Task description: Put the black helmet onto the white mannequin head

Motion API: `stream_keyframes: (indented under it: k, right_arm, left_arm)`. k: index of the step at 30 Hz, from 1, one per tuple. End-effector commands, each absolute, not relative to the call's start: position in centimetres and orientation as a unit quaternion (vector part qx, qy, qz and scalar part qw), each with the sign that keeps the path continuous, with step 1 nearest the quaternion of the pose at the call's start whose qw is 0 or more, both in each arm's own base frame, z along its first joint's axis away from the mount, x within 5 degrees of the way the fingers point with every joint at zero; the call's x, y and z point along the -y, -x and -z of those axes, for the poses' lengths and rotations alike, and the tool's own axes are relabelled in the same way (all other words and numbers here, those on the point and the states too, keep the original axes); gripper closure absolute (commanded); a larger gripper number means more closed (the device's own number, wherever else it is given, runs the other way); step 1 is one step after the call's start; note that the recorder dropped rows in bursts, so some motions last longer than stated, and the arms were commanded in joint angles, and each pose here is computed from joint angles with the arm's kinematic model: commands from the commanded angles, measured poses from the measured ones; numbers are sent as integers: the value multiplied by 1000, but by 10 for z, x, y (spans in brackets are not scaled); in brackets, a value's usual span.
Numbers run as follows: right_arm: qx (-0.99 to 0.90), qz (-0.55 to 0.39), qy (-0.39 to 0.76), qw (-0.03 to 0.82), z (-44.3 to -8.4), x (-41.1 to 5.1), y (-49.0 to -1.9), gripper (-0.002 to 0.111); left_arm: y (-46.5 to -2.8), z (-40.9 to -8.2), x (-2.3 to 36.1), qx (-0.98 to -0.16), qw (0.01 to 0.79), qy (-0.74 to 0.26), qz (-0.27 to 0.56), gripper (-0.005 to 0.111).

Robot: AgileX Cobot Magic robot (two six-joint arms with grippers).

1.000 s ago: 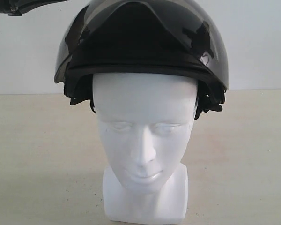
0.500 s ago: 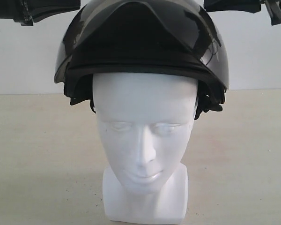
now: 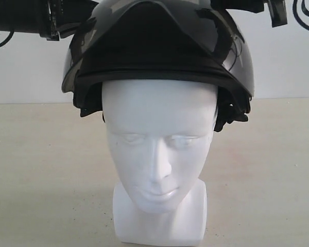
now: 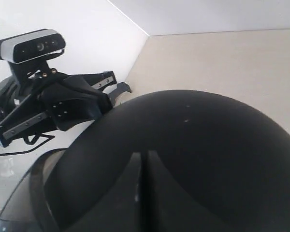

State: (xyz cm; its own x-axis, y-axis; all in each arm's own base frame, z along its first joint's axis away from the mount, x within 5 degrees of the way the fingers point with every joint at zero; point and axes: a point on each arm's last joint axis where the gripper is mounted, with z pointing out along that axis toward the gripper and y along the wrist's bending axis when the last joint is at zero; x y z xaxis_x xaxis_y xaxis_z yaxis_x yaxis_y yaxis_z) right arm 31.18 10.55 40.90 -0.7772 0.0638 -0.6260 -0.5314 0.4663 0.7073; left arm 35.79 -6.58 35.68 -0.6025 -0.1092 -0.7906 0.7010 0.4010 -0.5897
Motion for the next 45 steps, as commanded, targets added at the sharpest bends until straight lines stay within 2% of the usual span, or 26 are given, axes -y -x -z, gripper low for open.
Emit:
stream_keyframes:
  k: [1, 7, 13, 25, 35, 45]
  right_arm:
    - [-805, -499, 183, 265, -407, -119, -301, 108]
    - [-806, -500, 178, 261, -410, -120, -297, 108]
    - [-805, -498, 177, 269, -421, -118, -282, 108]
    - [-813, -499, 164, 250, -410, -116, -271, 108]
    - [-811, -498, 168, 258, -416, -114, -251, 108]
    - [-815, -504, 197, 210, -396, -134, -229, 108]
  left_arm:
    - [-351, -356, 71, -749, 376, -221, 498, 102]
    - [-341, -367, 71, -744, 387, -228, 495, 102]
    - [-329, -364, 73, -747, 379, -225, 498, 102]
    - [-303, -365, 74, -748, 376, -223, 499, 102]
    - [-284, -365, 75, -749, 375, -222, 499, 102]
    - [-272, -352, 75, -757, 358, -210, 505, 102]
